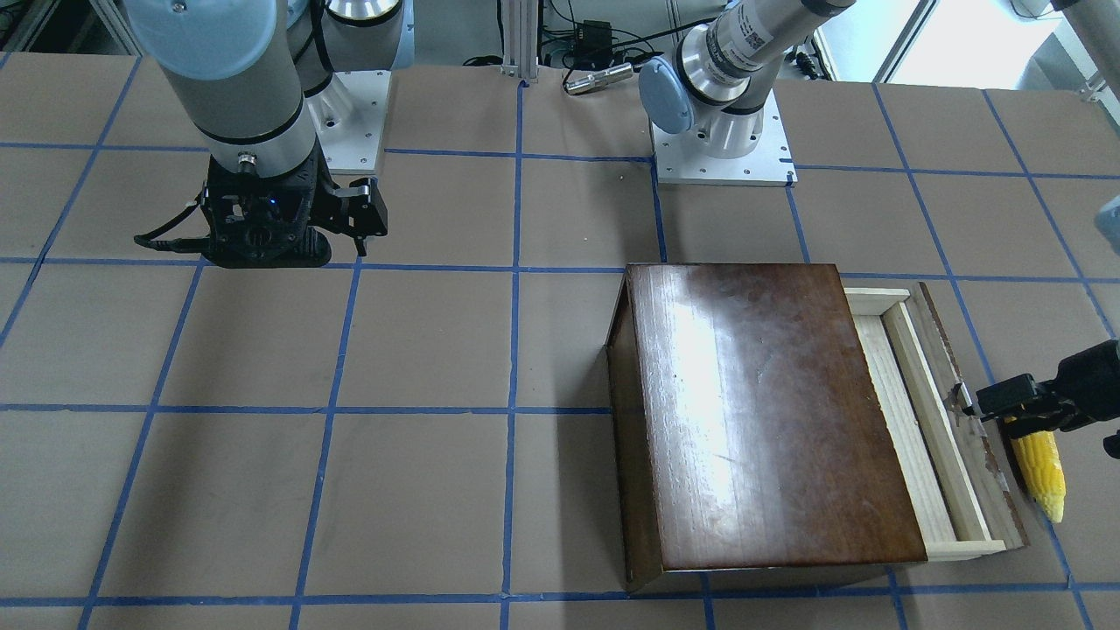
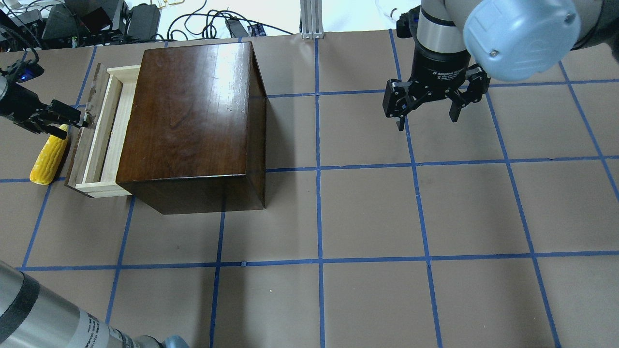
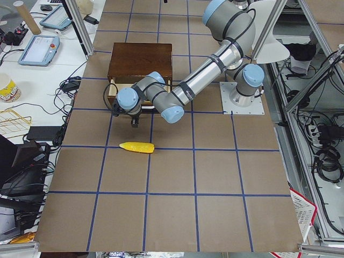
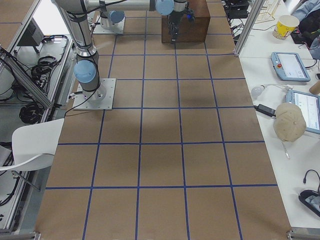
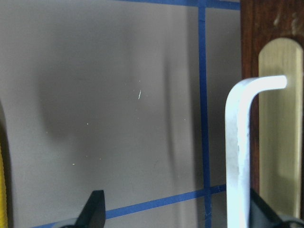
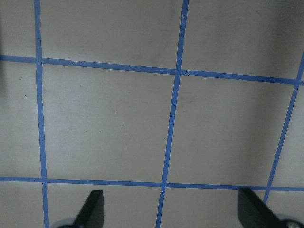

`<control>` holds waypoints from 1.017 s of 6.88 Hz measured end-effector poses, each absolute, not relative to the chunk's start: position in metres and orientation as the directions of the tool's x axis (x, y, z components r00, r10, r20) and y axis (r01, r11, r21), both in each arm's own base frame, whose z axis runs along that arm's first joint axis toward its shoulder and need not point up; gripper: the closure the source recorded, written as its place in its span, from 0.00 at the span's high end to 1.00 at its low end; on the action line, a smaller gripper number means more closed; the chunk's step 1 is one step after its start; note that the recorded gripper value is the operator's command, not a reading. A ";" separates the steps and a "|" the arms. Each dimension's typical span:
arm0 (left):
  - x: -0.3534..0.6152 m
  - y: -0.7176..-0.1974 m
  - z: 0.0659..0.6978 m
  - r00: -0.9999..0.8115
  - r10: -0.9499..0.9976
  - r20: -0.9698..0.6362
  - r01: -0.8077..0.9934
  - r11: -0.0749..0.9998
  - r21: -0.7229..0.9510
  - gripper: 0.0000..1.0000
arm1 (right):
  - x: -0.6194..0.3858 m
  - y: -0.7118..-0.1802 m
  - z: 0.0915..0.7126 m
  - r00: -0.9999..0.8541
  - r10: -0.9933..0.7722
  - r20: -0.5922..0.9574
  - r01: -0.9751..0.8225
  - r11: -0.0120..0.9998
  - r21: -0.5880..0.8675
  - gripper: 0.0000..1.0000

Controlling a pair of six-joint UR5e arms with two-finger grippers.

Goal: Open drawer and put corn inside
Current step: 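Pull the drawer open with the left gripper, away from the cabinet, then release the handle and move the left gripper over the yellow corn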

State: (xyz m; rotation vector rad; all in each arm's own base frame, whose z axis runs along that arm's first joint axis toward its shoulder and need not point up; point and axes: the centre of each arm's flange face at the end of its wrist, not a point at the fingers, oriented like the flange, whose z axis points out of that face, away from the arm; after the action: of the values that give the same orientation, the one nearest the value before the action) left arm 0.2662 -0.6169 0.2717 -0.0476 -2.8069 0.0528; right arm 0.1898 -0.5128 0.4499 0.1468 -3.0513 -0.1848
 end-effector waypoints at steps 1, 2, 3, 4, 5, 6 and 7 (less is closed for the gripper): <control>0.270 -0.620 0.275 -0.948 0.042 0.315 0.030 0.999 -0.040 1.00 | 0.190 -0.513 0.450 -0.992 -0.100 0.075 -0.091 0.988 0.124 1.00; 0.273 -0.623 0.277 -0.951 0.045 0.305 0.035 0.999 -0.037 1.00 | 0.190 -0.513 0.450 -0.992 -0.100 0.075 -0.091 0.988 0.124 1.00; 0.275 -0.624 0.277 -0.953 0.047 0.298 0.039 0.999 -0.035 1.00 | 0.190 -0.513 0.450 -0.992 -0.100 0.075 -0.090 0.988 0.124 1.00; 0.276 -0.625 0.278 -0.954 0.048 0.295 0.040 0.999 -0.035 1.00 | 0.190 -0.513 0.450 -0.992 -0.100 0.075 -0.090 0.988 0.124 1.00; 0.277 -0.625 0.279 -0.955 0.048 0.291 0.040 0.999 -0.034 1.00 | 0.190 -0.513 0.450 -0.992 -0.100 0.075 -0.090 0.988 0.124 1.00; 0.280 -0.623 0.279 -0.958 0.045 0.285 0.037 0.999 -0.031 1.00 | 0.190 -0.513 0.450 -0.992 -0.100 0.075 -0.091 0.988 0.124 1.00; 0.288 -0.619 0.283 -0.961 0.037 0.274 0.030 0.999 -0.031 1.00 | 0.190 -0.513 0.450 -0.992 -0.100 0.075 -0.091 0.988 0.124 1.00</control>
State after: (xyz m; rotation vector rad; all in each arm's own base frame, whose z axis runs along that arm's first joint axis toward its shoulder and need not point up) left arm 0.2885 -0.6187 0.2833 -0.0485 -2.8624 0.0386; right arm 0.1898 -0.5128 0.4499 0.1470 -3.0513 -0.1849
